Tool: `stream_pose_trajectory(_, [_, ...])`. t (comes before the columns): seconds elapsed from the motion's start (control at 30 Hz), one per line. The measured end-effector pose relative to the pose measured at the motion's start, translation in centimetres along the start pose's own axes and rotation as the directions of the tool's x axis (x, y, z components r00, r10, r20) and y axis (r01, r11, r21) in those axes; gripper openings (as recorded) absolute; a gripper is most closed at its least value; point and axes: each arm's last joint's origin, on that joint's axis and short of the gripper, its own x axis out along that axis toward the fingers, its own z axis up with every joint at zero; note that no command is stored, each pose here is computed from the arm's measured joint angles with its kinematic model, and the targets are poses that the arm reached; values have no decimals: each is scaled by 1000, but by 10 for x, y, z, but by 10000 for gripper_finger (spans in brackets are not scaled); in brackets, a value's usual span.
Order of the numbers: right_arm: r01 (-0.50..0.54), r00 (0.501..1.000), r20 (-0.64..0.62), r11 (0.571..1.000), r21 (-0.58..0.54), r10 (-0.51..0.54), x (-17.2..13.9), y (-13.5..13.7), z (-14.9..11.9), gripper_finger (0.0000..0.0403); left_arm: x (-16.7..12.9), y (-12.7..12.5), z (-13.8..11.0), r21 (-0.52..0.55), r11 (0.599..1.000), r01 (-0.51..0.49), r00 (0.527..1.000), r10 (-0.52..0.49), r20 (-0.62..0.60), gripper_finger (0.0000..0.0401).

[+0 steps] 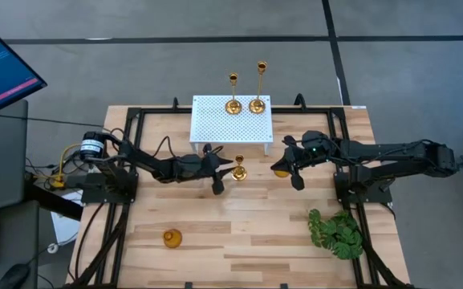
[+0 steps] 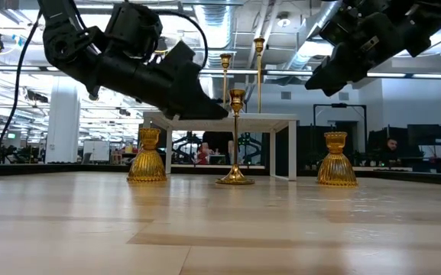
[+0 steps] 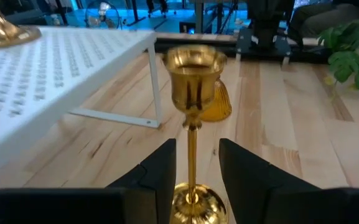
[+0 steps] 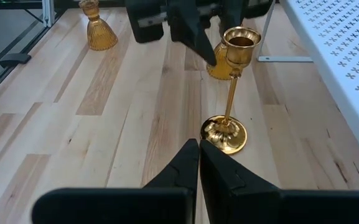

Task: Pick & Place candle stick holders
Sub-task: Put the small gold candle holder on the shelf

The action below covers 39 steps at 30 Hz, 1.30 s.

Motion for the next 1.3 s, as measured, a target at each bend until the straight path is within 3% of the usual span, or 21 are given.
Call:
stream_pose_trajectory(0.33, [2,1000,18,1000,-4,-2,0,0,2,7,26,-8,-10,4,1000,0,1000,0,-14,121])
stream_pose_trajectory(0.7, [2,1000,17,1000,-3,-2,0,0,2,7,30,-8,-9,5,1000,-4,1000,4,-7,120])
stream_pose_trajectory(1.13, [2,1000,17,1000,-2,-2,0,0,2,7,32,0,-8,-2,1000,-29,1000,29,-2,20])
stream_pose_trajectory(1.3, [2,1000,17,1000,-2,-2,0,0,2,7,31,-2,-8,-1,1000,14,1000,-14,-2,21])
